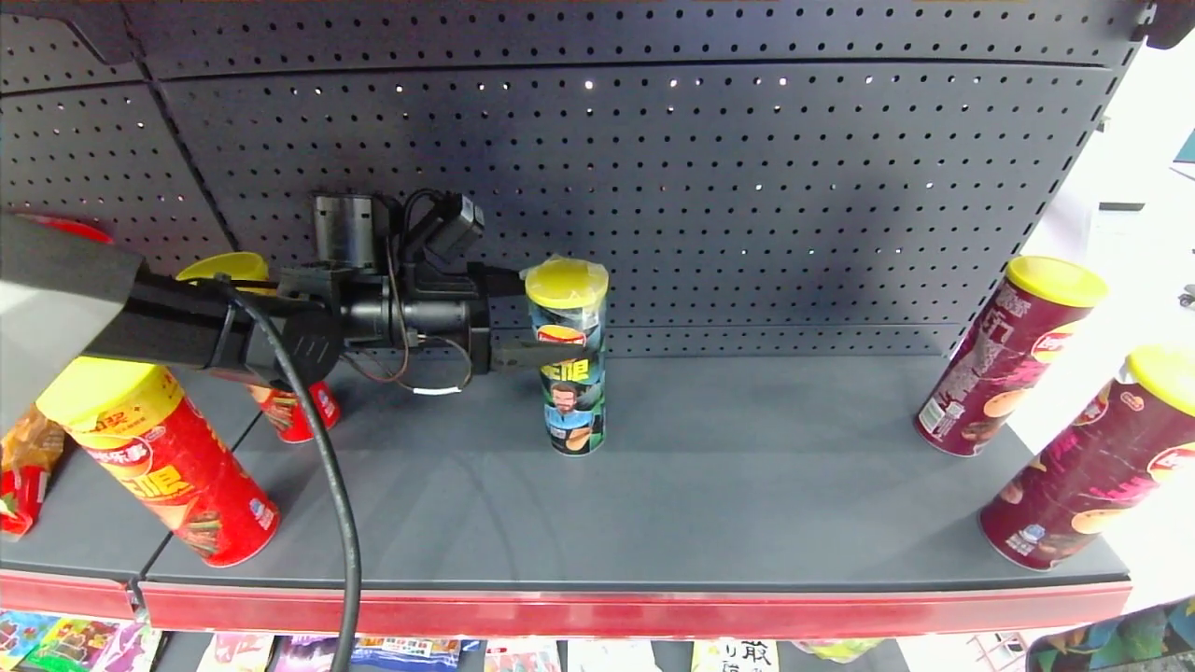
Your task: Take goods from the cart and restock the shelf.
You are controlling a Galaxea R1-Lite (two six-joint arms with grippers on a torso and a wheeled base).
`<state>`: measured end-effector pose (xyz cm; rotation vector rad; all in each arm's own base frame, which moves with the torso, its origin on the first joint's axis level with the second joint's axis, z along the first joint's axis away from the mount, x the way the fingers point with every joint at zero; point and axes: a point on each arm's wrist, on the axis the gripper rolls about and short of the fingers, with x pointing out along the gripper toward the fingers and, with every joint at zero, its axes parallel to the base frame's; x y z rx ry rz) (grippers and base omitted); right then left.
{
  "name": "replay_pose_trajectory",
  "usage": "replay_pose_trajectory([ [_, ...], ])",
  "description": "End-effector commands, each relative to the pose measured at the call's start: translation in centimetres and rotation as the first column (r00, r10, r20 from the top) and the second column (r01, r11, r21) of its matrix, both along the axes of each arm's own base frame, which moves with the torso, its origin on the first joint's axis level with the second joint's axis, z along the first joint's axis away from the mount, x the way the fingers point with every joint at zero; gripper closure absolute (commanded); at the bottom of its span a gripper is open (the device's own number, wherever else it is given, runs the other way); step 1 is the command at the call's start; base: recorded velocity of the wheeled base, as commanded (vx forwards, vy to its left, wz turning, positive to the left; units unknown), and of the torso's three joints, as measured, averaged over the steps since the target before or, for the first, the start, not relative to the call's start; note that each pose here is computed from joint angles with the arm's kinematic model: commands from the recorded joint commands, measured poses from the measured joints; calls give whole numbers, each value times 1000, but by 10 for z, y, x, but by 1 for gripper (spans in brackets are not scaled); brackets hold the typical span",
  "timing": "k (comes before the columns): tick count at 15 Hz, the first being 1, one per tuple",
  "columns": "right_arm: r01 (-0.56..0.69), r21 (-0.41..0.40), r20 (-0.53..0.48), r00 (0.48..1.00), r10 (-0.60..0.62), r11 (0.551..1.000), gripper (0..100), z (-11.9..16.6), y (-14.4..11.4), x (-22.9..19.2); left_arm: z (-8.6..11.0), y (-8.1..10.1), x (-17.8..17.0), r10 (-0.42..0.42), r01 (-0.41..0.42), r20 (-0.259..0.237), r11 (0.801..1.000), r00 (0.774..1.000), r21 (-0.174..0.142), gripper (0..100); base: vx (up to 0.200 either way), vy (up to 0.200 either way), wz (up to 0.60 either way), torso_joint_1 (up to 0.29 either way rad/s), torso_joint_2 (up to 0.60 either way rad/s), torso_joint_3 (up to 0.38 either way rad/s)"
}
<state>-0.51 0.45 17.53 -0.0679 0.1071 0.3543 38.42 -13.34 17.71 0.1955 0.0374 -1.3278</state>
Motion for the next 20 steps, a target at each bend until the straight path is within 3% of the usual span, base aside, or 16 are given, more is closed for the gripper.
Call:
replay_pose_trajectory([
  [1,-1,-1,-6,1000,1,1000,100,0,0,1,-6,-5,4,-9,9,-11,1000,1000,3,0,0,0,0,0,0,0],
  [7,-1,-2,-13,1000,1,1000,100,-1,0,2,-10,-7,7,-23,23,-47,1000,999,-10,0,0,0,0,0,0,0],
  [8,-1,-2,-17,1000,1,1000,100,-1,0,2,-9,-7,8,-25,24,-42,1000,999,-12,100,0,0,0,0,0,0],
  [12,-1,-3,-20,1000,1,1000,100,-3,0,2,-6,-13,4,-39,39,-47,999,998,-15,100,0,0,0,0,0,0],
  [15,-1,-2,-18,1000,1,1000,100,-4,0,2,7,-20,-17,-59,58,-43,998,997,-15,100,0,0,0,0,0,0],
  [17,-1,-3,-20,1000,1,1000,100,-5,0,2,17,-32,-51,-20,20,-80,1000,997,-5,100,0,0,0,0,0,0],
  [20,-4,0,-16,1000,4,1000,100,-4,0,2,12,-39,-69,-23,23,-48,1000,999,-2,100,0,0,0,0,0,0],
])
